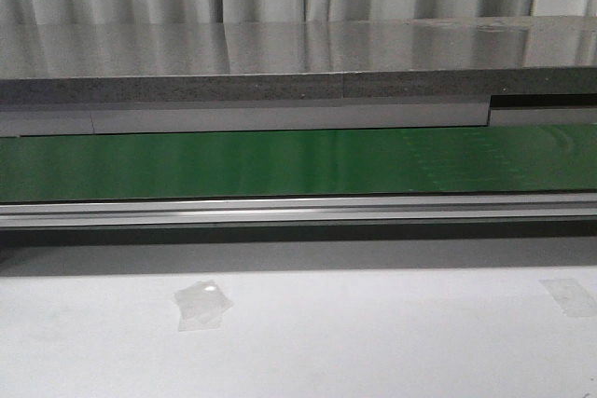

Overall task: Move button from left to right
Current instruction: 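Close the left gripper around the black body of the yellow button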

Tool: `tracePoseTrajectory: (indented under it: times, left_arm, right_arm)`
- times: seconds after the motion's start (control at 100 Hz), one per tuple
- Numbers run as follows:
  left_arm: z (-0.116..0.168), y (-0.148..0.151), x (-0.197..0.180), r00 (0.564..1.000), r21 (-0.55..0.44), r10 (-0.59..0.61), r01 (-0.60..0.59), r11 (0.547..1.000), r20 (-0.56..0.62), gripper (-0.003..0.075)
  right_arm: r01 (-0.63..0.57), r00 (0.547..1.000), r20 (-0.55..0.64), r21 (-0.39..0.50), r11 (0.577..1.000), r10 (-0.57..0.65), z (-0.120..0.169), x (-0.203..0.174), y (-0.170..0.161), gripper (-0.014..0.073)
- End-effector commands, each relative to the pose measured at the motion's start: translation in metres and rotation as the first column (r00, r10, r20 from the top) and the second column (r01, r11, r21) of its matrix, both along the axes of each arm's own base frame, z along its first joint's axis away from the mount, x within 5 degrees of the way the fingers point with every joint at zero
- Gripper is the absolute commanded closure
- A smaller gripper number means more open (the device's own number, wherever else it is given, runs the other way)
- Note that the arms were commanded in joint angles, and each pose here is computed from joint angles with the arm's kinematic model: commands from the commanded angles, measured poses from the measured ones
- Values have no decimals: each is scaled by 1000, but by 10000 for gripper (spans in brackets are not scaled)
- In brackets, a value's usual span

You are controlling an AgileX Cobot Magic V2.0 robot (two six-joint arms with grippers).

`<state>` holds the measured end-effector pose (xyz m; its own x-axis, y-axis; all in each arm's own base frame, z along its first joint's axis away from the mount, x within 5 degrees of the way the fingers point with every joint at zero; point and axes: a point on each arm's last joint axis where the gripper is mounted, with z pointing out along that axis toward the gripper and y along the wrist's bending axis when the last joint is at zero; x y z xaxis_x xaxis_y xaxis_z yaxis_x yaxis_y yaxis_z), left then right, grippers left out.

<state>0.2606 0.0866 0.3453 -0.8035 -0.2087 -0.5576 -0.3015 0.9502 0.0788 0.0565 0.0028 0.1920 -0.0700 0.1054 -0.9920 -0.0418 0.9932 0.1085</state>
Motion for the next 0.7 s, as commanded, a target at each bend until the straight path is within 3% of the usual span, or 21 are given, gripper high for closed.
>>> tracePoseTrajectory:
  times: [0.0,0.3,0.69]
  left_arm:
    - [2,9,21,998,-9,-2,3,1000,64,81]
    - [-50,33,74,1000,-43,13,-14,999,-23,81]
    - [-88,42,102,999,-62,13,-15,998,-37,81]
  right_arm:
    - [1,993,116,-6,1000,-1,14,-2,0,663]
    - [1,993,116,-6,1000,-1,14,-2,0,663]
    - [1,993,116,-6,1000,-1,14,-2,0,663]
